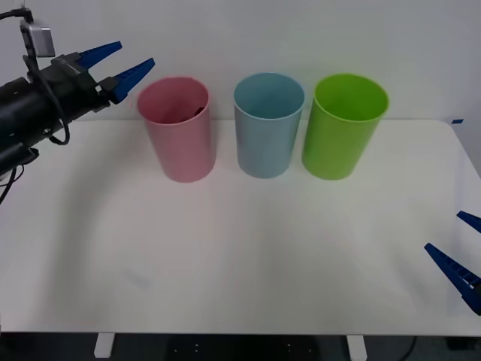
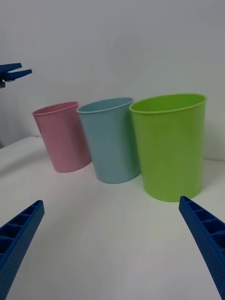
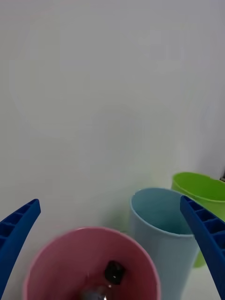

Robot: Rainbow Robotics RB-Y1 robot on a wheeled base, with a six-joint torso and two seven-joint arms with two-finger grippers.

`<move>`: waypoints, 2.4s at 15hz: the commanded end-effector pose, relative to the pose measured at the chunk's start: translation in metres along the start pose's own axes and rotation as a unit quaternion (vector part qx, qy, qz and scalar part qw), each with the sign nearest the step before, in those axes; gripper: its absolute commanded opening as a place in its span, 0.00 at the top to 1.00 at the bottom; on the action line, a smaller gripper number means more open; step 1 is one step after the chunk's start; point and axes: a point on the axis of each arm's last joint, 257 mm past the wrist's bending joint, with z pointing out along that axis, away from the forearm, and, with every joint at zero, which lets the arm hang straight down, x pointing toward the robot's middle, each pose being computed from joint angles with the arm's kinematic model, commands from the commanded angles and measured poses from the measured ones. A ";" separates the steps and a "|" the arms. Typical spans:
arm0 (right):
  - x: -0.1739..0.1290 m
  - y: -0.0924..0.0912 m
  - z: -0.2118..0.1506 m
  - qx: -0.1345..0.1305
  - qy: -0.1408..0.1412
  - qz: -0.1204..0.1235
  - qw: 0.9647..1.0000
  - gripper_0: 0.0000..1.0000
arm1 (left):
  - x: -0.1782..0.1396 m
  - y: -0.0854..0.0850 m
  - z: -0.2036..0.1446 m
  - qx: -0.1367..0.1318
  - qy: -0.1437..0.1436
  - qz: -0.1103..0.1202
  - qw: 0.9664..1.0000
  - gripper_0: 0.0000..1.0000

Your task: Grasp the object on the table and drop it into the matching bin: aluminum can to the light blue bin, PET bottle to the pink bin.

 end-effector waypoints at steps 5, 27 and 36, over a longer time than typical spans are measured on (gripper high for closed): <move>0.000 0.000 0.000 0.000 0.000 0.000 1.000 0.00 | 0.011 0.007 -0.088 -0.008 0.001 -0.010 1.000 0.00; 0.000 0.000 0.000 0.000 0.000 0.000 1.000 0.00 | 0.103 -0.024 -0.328 -0.067 0.130 0.052 0.988 0.00; 0.000 0.000 0.000 0.000 0.000 0.000 1.000 0.00 | 0.125 -0.041 -0.323 -0.050 0.136 0.028 0.989 0.00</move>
